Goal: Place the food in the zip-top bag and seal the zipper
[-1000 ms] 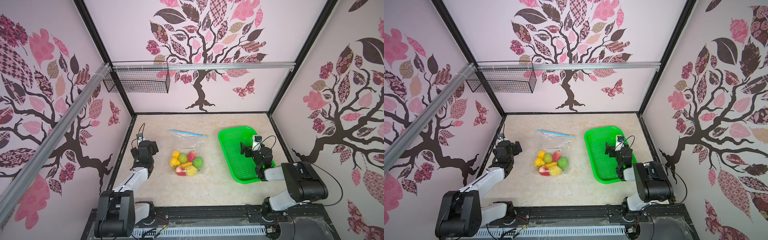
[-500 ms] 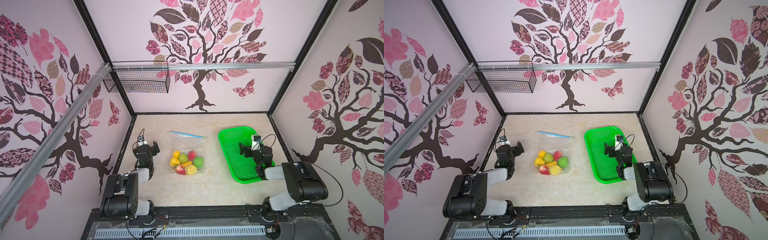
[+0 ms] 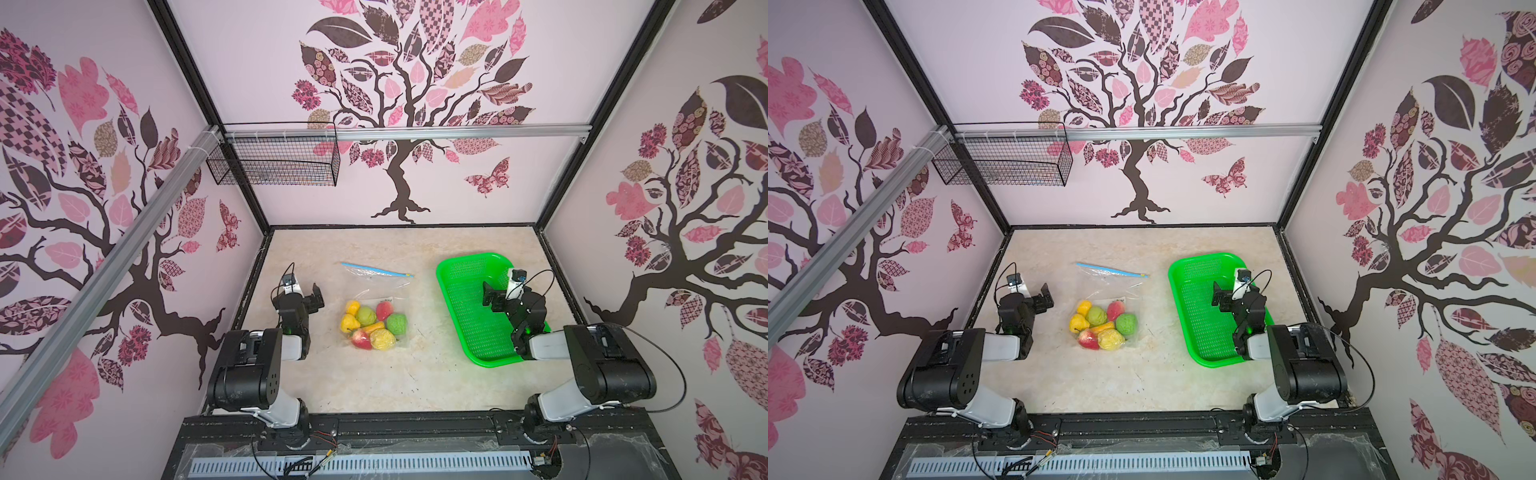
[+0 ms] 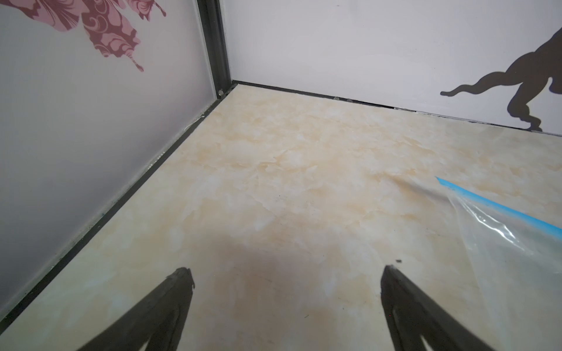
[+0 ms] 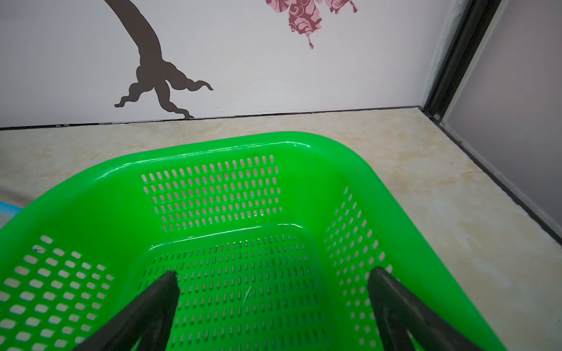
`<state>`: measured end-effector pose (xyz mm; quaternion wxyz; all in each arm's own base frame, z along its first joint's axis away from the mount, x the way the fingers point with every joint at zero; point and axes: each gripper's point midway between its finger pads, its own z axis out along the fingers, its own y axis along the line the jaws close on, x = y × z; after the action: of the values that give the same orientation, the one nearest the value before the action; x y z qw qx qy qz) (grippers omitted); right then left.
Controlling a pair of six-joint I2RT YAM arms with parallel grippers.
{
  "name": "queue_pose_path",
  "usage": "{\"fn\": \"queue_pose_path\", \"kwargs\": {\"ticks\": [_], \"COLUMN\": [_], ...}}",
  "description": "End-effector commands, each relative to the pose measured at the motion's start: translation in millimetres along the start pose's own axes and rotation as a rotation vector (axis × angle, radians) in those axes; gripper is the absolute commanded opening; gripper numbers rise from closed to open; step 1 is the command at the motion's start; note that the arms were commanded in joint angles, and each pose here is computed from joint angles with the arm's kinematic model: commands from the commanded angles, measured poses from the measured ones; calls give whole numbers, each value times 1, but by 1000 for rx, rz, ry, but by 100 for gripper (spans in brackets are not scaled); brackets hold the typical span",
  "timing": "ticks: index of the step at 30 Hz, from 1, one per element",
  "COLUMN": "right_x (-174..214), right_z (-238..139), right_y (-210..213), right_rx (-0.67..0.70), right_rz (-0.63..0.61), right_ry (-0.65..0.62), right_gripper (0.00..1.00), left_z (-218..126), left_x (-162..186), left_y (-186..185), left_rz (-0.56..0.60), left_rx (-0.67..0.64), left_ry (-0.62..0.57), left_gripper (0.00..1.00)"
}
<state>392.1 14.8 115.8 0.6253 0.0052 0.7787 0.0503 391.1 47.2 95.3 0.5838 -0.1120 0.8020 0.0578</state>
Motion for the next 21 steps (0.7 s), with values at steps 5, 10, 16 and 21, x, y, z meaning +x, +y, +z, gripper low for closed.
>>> {"fn": "queue_pose_path", "kwargs": {"ticks": [5, 10, 16, 21], "right_x": [3, 3, 4, 3], "right_z": [-1, -1, -1, 0], "right_y": [-5, -6, -5, -5], "right_rx": [23, 24, 25, 26], "right_rz": [10, 9, 8, 8], "right_ry": [-2, -1, 1, 1], "right_gripper": [100, 100, 99, 99], "left_z": [-1, -1, -1, -1], "left_x": [-7, -7, -7, -8], "left_y": [-4, -6, -5, -5], "left_rz": [26, 46, 46, 46], "left_rx": [-7, -36, -37, -37], "left_ry": [-32, -31, -31, -31], "left_gripper": [99, 99, 99, 98]}}
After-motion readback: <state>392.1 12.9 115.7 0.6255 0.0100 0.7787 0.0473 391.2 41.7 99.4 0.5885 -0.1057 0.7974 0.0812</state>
